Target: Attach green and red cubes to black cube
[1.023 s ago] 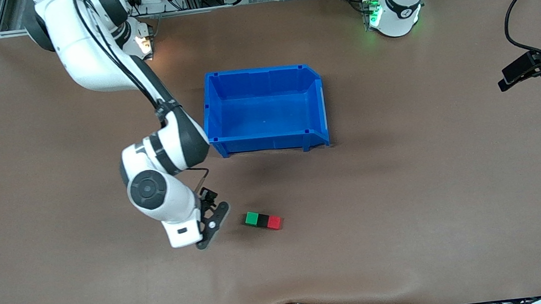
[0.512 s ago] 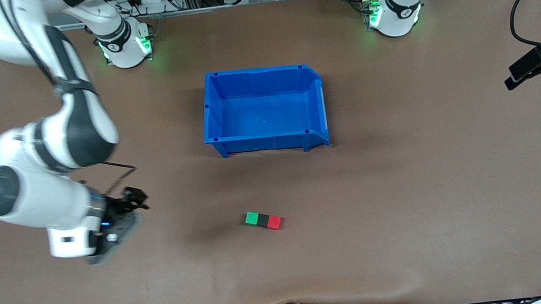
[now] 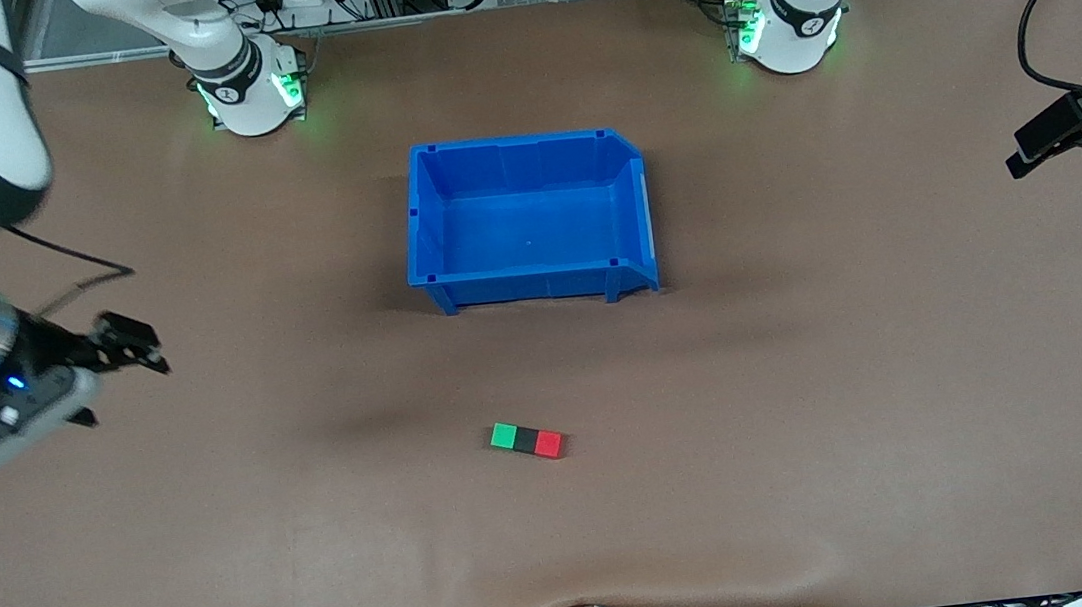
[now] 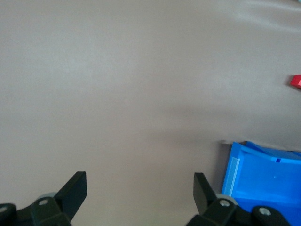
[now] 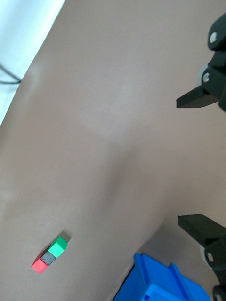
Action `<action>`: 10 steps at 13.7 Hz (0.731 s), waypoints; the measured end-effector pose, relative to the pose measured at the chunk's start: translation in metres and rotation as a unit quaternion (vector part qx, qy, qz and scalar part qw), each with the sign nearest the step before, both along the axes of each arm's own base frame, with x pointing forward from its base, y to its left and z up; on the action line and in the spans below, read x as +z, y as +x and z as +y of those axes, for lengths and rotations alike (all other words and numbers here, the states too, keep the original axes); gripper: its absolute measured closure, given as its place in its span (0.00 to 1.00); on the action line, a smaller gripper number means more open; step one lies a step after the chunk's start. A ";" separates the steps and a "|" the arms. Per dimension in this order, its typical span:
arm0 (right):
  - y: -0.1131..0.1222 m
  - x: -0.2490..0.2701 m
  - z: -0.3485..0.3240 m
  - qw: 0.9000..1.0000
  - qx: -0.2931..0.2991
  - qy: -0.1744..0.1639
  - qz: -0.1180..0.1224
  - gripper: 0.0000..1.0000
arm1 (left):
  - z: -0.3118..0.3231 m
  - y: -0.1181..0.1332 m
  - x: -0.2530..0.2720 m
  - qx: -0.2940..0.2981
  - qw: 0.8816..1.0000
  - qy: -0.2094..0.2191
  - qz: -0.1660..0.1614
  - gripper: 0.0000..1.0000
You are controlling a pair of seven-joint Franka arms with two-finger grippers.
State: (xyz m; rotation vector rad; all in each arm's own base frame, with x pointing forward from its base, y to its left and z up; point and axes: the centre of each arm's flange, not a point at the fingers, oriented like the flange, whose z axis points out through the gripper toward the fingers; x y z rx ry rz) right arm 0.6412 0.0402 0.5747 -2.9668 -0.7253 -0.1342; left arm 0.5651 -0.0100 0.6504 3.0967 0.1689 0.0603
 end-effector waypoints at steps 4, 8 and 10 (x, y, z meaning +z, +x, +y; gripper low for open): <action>-0.035 0.030 -0.043 0.995 -0.096 0.004 0.040 0.00 | 0.000 -0.001 0.000 0.000 1.000 0.000 0.002 0.00; -0.059 0.050 -0.058 0.986 -0.154 -0.001 0.068 0.00 | 0.000 -0.001 -0.001 0.000 1.000 0.000 0.003 0.00; -0.069 0.056 -0.060 0.977 -0.195 -0.015 0.084 0.00 | 0.000 -0.001 -0.001 0.000 1.000 0.000 0.003 0.00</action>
